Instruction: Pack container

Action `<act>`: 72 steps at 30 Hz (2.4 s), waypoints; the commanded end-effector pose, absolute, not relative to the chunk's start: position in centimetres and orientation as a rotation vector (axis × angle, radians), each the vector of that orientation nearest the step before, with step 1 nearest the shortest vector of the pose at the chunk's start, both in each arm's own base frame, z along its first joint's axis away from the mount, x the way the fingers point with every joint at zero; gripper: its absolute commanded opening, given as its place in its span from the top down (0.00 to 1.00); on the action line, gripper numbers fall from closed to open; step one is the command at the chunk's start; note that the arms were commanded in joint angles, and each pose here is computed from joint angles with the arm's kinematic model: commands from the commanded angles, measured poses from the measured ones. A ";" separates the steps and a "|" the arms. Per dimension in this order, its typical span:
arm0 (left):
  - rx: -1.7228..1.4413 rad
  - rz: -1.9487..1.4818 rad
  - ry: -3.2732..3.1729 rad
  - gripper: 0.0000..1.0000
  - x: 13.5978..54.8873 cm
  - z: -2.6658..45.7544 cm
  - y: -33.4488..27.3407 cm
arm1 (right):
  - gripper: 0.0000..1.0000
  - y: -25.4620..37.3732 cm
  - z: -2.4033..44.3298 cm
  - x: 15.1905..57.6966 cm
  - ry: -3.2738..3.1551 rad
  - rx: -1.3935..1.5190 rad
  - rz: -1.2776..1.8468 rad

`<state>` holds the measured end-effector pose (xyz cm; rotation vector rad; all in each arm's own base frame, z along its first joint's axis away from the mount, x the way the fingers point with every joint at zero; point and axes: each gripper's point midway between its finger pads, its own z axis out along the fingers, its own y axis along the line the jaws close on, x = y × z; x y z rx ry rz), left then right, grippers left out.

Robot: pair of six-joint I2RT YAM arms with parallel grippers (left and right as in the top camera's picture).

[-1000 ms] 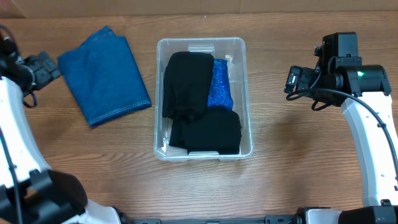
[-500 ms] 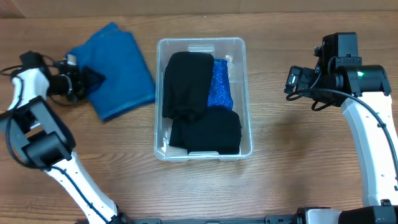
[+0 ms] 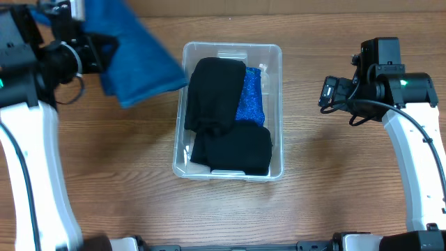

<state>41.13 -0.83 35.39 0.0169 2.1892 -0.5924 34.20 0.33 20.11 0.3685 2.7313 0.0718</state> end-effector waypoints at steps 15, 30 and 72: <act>0.897 -0.755 2.418 0.96 32.3 27.0 -27.6 | 0.00 0.3 20.2 34.0 2.733 0.373 0.077; 0.633 -0.134 2.765 0.31 37.2 18.8 -17.2 | 0.00 0.3 20.2 33.9 2.736 0.373 0.076; 0.072 0.482 2.507 0.00 40.9 26.2 -8.7 | 0.00 1.6 22.8 36.3 2.632 0.198 0.073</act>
